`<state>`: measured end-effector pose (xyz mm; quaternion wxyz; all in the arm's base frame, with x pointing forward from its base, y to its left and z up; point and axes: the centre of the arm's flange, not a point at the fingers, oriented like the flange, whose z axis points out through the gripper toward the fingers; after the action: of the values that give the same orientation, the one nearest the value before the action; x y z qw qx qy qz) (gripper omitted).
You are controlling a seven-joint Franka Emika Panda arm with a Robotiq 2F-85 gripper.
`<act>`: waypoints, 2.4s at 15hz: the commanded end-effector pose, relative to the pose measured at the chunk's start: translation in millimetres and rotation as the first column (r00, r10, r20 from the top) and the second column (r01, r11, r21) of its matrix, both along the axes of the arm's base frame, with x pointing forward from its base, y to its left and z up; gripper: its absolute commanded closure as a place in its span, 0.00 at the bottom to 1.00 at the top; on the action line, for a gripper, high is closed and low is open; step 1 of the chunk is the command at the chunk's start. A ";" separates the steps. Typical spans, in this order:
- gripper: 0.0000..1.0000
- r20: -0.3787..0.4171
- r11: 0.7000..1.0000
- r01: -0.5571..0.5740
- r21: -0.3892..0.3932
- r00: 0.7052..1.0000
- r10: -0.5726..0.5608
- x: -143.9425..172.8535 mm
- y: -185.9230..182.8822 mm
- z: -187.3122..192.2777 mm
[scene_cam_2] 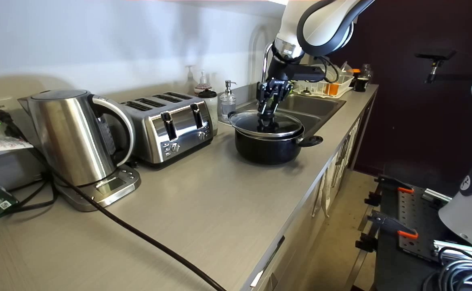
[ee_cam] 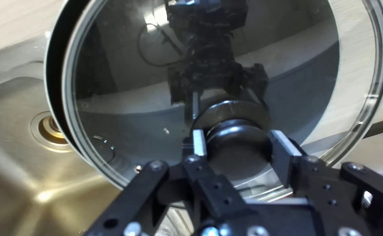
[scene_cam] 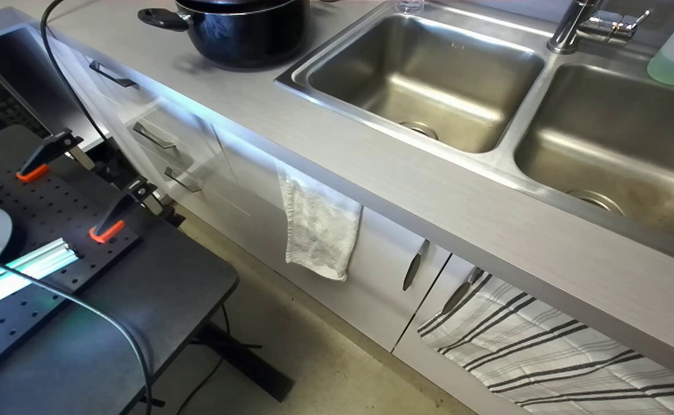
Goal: Put the glass lid on the black pot
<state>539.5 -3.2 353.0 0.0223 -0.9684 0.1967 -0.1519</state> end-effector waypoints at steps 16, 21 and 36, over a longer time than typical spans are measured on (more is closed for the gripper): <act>0.75 -0.012 0.998 0.061 0.022 0.998 -0.060 5.1 -11.0 4.7; 0.75 -0.010 0.997 0.073 0.022 0.997 -0.073 1.6 -12.3 4.9; 0.75 -0.013 0.995 0.095 0.025 0.995 -0.095 -7.9 -13.9 4.8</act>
<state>539.2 -17.0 342.5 0.0241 -0.9623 0.2329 -0.1385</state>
